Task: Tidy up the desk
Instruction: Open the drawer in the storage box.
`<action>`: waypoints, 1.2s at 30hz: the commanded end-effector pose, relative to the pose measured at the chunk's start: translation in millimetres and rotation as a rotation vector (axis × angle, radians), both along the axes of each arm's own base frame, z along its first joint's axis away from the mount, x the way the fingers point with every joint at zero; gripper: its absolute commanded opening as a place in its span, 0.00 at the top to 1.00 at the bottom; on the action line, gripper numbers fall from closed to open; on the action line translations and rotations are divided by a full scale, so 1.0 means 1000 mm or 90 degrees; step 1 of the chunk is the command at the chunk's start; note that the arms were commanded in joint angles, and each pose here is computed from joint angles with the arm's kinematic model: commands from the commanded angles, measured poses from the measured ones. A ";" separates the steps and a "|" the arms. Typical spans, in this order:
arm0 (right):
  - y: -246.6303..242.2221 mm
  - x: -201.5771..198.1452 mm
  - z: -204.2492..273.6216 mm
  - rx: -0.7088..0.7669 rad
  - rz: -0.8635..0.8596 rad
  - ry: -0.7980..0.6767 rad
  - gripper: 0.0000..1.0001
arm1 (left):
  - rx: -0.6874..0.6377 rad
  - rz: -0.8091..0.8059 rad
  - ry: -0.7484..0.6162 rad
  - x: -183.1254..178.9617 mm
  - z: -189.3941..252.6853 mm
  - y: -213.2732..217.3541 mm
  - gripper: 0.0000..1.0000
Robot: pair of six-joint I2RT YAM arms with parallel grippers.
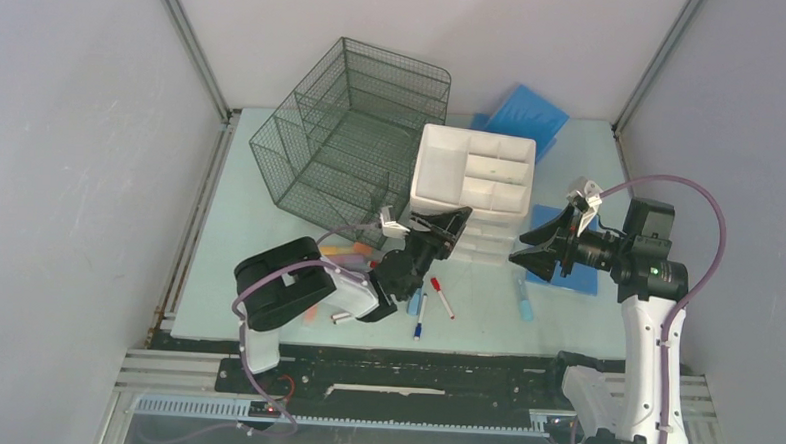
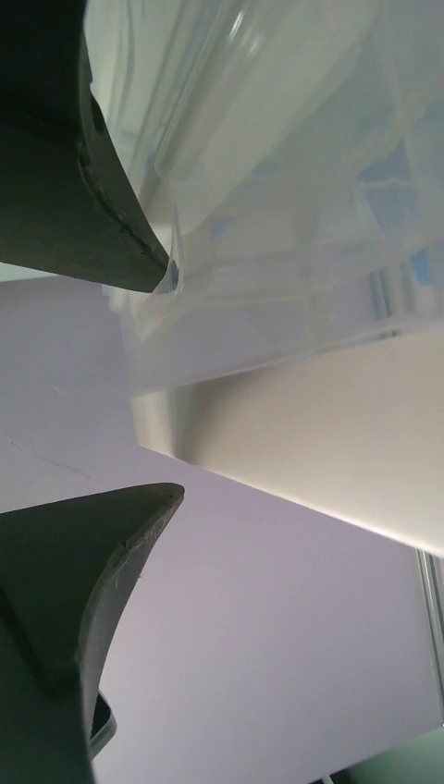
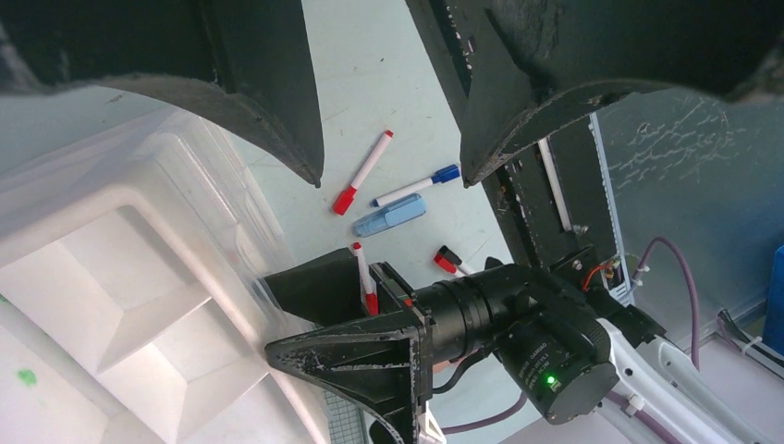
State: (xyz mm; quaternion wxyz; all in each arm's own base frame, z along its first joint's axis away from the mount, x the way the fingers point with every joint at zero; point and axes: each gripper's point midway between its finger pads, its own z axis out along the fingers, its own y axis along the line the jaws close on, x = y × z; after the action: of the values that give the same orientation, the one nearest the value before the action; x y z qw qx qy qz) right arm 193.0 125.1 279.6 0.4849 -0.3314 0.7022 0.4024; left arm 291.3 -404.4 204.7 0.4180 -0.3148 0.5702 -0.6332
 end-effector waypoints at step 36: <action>-0.005 -0.001 0.002 0.003 -0.009 -0.015 0.36 | 0.043 -0.015 -0.135 -0.065 0.040 -0.001 0.38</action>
State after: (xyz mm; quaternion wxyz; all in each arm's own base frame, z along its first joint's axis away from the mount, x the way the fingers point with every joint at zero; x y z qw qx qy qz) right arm 193.9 120.2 280.6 0.4939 -0.3272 0.7027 0.3939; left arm 245.8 -419.2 198.6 0.4617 -0.2333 0.5909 -0.6191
